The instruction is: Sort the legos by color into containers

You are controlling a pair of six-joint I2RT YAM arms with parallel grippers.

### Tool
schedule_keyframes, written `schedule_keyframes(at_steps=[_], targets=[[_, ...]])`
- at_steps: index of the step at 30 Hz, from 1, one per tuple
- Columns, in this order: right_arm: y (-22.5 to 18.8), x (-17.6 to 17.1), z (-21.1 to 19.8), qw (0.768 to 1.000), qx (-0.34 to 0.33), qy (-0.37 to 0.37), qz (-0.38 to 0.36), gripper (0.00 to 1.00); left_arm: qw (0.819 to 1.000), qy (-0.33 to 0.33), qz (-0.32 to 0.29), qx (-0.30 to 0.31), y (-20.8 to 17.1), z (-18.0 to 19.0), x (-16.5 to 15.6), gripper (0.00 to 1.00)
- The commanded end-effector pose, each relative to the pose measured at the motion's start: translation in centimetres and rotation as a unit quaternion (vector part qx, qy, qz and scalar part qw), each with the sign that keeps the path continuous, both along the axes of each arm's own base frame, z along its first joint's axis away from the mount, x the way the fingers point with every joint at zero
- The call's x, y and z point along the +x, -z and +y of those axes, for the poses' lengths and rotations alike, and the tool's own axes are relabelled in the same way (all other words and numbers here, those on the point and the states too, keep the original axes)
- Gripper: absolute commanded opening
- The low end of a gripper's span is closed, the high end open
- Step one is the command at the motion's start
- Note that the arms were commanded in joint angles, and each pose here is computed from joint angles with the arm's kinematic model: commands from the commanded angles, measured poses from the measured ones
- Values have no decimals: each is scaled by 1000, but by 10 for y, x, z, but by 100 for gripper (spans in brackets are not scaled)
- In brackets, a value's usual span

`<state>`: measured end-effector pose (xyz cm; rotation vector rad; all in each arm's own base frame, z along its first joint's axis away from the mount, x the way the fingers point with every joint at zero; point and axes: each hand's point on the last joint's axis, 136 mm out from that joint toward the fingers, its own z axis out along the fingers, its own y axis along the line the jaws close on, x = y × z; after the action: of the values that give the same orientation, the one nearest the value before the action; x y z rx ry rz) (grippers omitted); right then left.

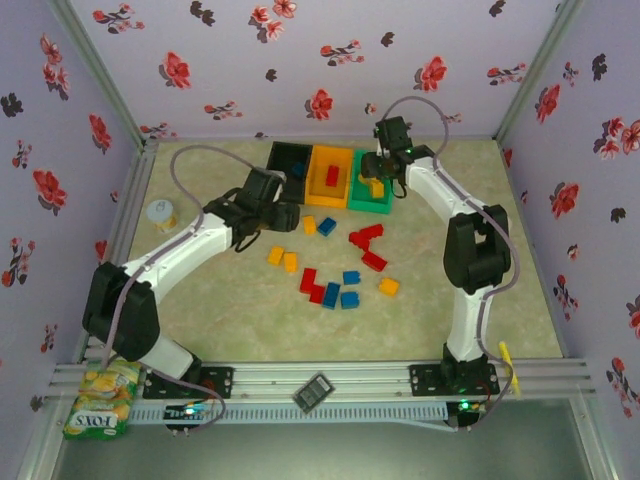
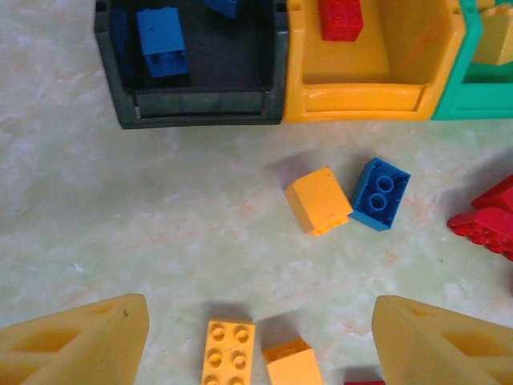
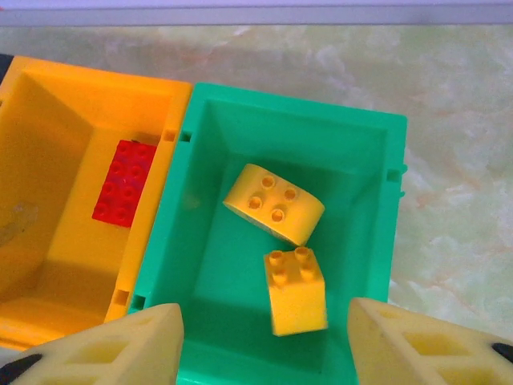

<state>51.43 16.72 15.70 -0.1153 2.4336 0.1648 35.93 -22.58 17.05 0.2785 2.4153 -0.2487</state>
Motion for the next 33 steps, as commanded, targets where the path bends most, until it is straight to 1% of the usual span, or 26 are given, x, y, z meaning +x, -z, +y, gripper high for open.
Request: schedule_keyframes(at_steps=[1, 5, 8, 10, 15, 17, 20, 24, 27, 33], targets=[[-19, -6, -2, 1000, 4, -2, -7, 57, 1000, 12, 3, -5, -3, -19, -1, 74], [-25, -23, -9, 1000, 7, 3, -11, 57, 999, 26, 21, 2, 9, -36, -11, 74], [-25, -41, -15, 1000, 10, 8, -8, 57, 999, 16, 50, 9, 23, -39, -23, 74], [-25, -53, -18, 1000, 16, 11, -7, 57, 997, 9, 73, 17, 35, -39, -35, 73], [-21, -81, -24, 999, 36, 20, -3, 57, 990, 5, 127, 63, 64, -40, -73, 71], [-18, -90, -26, 999, 40, 22, 0, 57, 986, -5, 140, 86, 72, -38, -86, 70], [-13, -98, -28, 999, 39, 26, 0, 58, 981, -7, 164, 103, 82, -40, -103, 70], [3, -105, -31, 998, 39, 36, 19, 57, 972, -29, 199, 119, 100, -37, -114, 68], [11, -109, -30, 998, 41, 37, 25, 57, 969, -35, 217, 108, 112, -43, -119, 66], [24, -112, -29, 998, 37, 38, 38, 56, 969, -36, 230, 85, 125, -58, -117, 64]])
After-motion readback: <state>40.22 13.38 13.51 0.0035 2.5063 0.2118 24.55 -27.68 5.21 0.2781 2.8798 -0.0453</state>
